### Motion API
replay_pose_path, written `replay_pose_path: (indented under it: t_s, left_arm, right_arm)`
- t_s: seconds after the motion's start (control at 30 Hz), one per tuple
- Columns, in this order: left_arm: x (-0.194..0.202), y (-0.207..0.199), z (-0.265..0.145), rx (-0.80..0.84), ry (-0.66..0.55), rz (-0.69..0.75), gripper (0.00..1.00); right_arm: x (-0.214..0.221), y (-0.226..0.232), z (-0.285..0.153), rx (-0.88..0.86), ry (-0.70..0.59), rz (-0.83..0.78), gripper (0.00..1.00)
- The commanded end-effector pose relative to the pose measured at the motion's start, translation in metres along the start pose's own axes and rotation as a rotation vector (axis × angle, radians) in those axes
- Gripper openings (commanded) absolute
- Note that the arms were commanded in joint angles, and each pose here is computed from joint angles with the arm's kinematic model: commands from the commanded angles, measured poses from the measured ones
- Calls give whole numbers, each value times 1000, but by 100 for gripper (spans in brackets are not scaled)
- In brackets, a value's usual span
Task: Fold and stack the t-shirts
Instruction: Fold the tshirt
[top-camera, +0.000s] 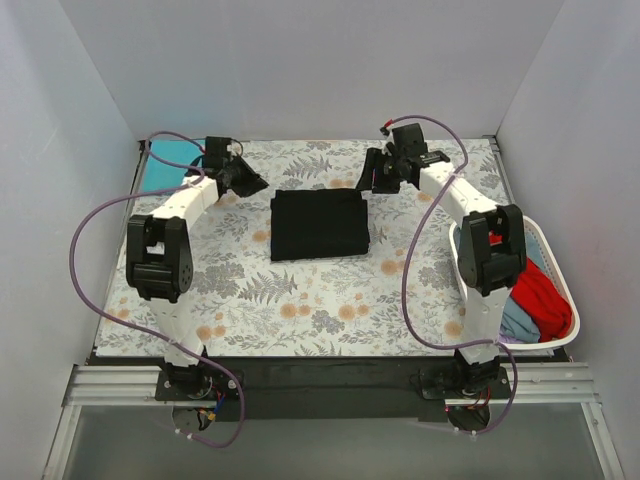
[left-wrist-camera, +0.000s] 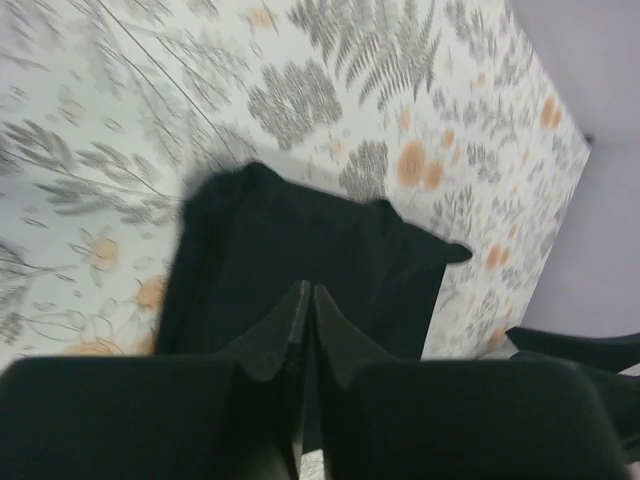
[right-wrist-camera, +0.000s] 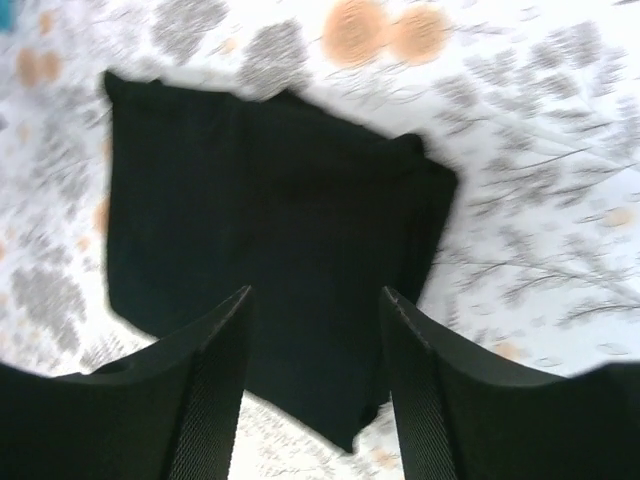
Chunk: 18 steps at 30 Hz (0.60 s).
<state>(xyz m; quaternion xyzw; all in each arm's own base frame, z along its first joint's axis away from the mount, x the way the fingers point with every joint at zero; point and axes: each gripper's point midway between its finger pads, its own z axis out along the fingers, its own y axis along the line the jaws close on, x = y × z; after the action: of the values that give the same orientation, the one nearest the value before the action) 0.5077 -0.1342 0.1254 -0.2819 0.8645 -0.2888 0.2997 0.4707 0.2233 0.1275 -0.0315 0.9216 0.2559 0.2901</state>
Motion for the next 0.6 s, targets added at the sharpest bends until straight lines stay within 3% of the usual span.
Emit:
replay_pose_path:
  t_s: [0.0, 0.03, 0.2, 0.33, 0.57]
  left_arm:
    - [52, -37, -19, 78, 71, 81, 1]
    - [70, -44, -18, 86, 100, 96, 0]
    - [133, -46, -11, 107, 215, 146, 0]
    - [167, -12, -2, 67, 291, 123, 0]
    - [193, 34, 2, -2, 323, 106, 0]
  right_arm:
    - [19, 59, -13, -152, -14, -34, 58]
    - [23, 69, -12, -188, -17, -26, 50]
    - [73, 79, -5, -270, 61, 2, 47]
    - [126, 52, 11, -231, 169, 49, 42]
    - [168, 15, 11, -149, 215, 99, 41]
